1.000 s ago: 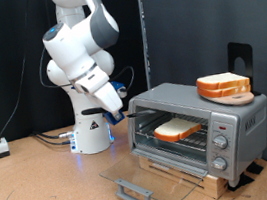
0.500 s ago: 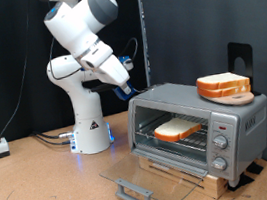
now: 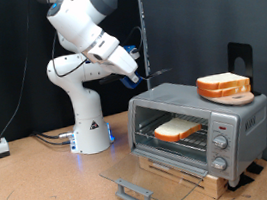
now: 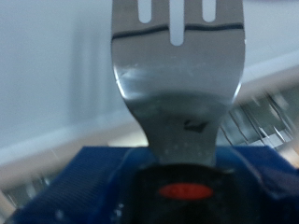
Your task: Make a piece of toast with the oven
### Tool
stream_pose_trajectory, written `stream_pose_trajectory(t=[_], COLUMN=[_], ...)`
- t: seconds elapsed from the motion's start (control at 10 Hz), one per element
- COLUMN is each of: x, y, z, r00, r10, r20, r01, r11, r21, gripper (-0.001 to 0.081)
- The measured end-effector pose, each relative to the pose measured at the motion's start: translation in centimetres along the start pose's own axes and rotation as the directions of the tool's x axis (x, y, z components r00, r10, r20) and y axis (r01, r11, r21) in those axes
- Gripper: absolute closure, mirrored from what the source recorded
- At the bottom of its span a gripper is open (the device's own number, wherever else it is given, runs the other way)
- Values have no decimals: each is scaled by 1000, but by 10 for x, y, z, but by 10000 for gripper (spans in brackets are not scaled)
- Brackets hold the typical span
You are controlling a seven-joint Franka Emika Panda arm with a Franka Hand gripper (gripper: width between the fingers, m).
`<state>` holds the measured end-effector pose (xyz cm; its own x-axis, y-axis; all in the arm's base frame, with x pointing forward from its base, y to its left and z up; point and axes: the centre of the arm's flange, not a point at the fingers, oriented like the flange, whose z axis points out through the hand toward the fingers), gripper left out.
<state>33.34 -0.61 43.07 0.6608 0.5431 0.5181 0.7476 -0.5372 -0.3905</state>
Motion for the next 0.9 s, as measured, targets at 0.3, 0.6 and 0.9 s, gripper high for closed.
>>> stream_pose_trajectory(t=[0.3, 0.6, 0.9], x=[16, 33, 37], y=[-29, -59, -85], z=[30, 68, 99], r00=[998, 996, 991], r10=[4, -12, -33], r20=[55, 91, 127], r01=[-8, 8, 26], r11=[997, 999, 998], r21=[72, 47, 55], gripper=[394, 394, 394])
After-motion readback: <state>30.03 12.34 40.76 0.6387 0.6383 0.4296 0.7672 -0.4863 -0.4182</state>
